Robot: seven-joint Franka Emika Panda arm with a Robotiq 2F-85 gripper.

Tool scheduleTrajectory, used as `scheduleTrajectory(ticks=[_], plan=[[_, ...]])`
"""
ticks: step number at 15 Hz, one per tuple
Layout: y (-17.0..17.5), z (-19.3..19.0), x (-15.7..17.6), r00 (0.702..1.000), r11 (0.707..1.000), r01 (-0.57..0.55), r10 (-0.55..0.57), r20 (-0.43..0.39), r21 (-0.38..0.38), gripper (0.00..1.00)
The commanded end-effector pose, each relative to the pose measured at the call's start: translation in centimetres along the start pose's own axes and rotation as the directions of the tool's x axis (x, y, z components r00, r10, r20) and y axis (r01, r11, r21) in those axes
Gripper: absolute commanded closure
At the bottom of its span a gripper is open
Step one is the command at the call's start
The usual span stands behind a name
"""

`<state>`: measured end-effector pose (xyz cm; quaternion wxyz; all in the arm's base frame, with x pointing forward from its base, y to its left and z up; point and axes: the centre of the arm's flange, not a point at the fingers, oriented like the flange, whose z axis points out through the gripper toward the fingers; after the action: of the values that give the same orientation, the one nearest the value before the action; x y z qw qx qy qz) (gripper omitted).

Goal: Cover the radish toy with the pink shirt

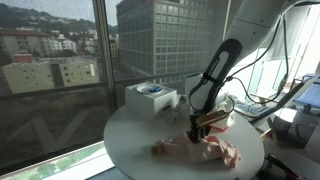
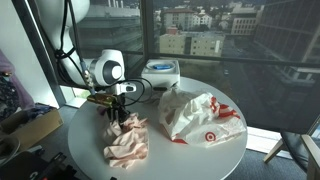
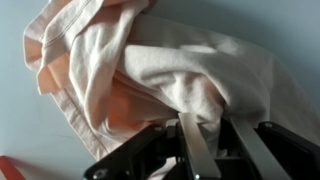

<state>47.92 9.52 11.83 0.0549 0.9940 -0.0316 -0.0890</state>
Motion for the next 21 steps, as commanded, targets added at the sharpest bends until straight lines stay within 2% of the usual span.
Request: scheduleTrajectory(ticks=[1, 3, 6, 9, 12, 16, 21], plan=[[3.2, -0.3, 1.2, 0.999, 0.999, -0.03, 0.029, -0.018, -0.042, 0.96], [5.0, -0.6, 1.3, 0.998, 0.997, -0.052, 0.051, -0.028, -0.052, 0.96], [5.1, -0.7, 1.7, 0.999, 0.998, -0.036, 0.035, -0.026, -0.055, 0.96], [2.6, -2.5, 0.9, 0.999, 0.999, 0.018, -0.02, -0.028, -0.045, 0.96], [-0.9, -8.0, -2.0, 0.991, 0.993, 0.095, -0.101, -0.086, -0.075, 0.96], [-5.0, -14.8, -5.6, 0.938, 0.953, 0.185, -0.245, -0.246, -0.241, 0.96], [-9.7, -23.5, -11.7, 0.83, 0.884, 0.164, -0.363, -0.423, -0.437, 0.96]])
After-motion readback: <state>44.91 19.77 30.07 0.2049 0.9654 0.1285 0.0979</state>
